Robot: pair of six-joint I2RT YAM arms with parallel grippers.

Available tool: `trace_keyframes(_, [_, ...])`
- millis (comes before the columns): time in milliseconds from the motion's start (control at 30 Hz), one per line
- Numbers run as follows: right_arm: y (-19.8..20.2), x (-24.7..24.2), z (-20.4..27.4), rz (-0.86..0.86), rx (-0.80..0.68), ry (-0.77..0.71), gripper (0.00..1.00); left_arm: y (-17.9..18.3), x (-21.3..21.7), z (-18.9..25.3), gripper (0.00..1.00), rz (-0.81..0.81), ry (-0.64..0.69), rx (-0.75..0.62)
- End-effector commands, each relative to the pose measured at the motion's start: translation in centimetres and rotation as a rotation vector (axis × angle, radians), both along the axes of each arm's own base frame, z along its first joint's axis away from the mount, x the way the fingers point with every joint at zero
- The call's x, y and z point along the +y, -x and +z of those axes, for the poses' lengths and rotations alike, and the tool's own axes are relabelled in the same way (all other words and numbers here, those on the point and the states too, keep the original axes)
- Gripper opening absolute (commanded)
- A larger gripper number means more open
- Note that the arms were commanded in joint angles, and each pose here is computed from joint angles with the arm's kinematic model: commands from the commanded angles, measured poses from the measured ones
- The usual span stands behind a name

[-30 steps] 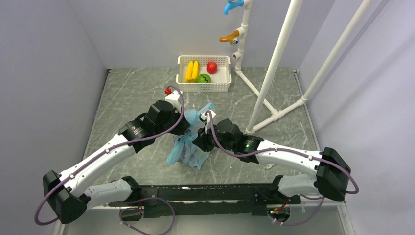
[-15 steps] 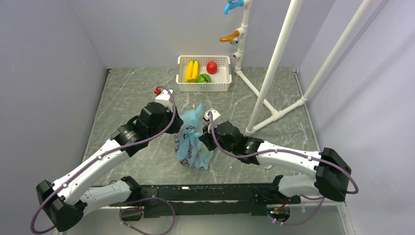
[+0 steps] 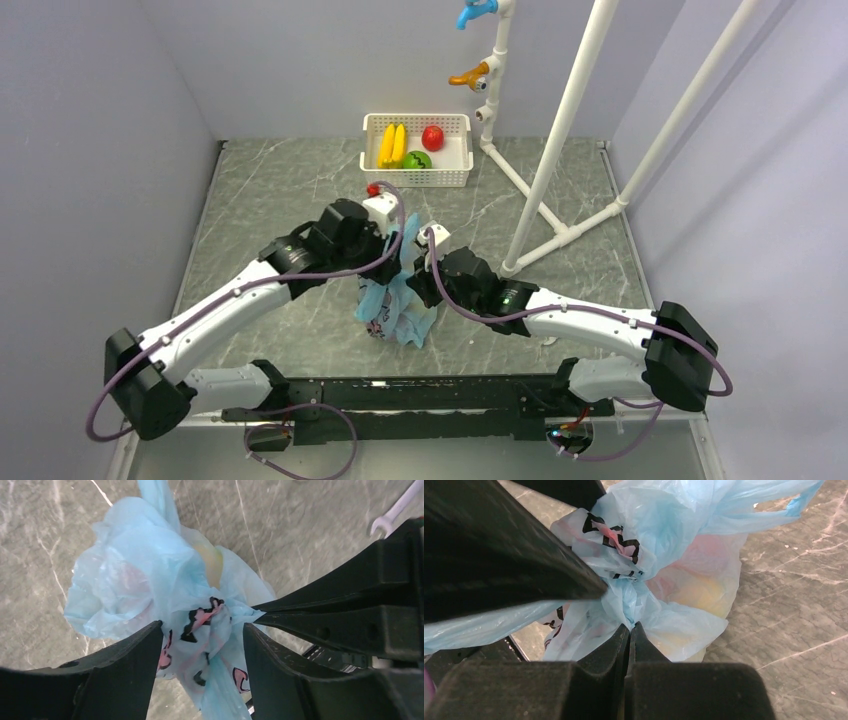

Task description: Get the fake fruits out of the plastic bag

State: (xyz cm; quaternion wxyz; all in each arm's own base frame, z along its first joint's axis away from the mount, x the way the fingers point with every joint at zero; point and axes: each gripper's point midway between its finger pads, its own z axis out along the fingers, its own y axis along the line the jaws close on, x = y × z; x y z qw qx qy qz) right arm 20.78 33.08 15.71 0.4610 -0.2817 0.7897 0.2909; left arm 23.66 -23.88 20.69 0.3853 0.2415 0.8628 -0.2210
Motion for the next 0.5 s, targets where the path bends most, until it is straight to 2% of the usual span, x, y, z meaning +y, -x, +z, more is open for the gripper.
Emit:
trace_keyframes(0, [-0.2, 1.0, 3.0, 0.008, -0.04, -0.092, 0.0, 0.4, -1.6, -0.2, 0.61, -0.076, -0.081, -0.016])
trace_keyframes(67, [-0.2, 0.9, 3.0, 0.005, -0.035, -0.087, 0.0, 0.1, -1.4, -0.8, 0.5, -0.049, -0.133, -0.01])
trace_keyframes(167, [-0.1, 0.7, 3.1, 0.008, -0.046, -0.097, 0.0, -0.3, -1.1, -1.0, 0.39, -0.012, -0.166, -0.024])
trace_keyframes(367, [-0.1, 0.3, 3.0, 0.0, -0.048, -0.088, 0.0, -0.6, -0.4, -0.3, 0.32, 0.044, -0.15, -0.056])
trace_keyframes(467, [-0.1, 0.2, 2.9, -0.002, -0.047, -0.08, 0.0, -1.0, 0.5, 0.0, 0.24, 0.09, -0.164, -0.083])
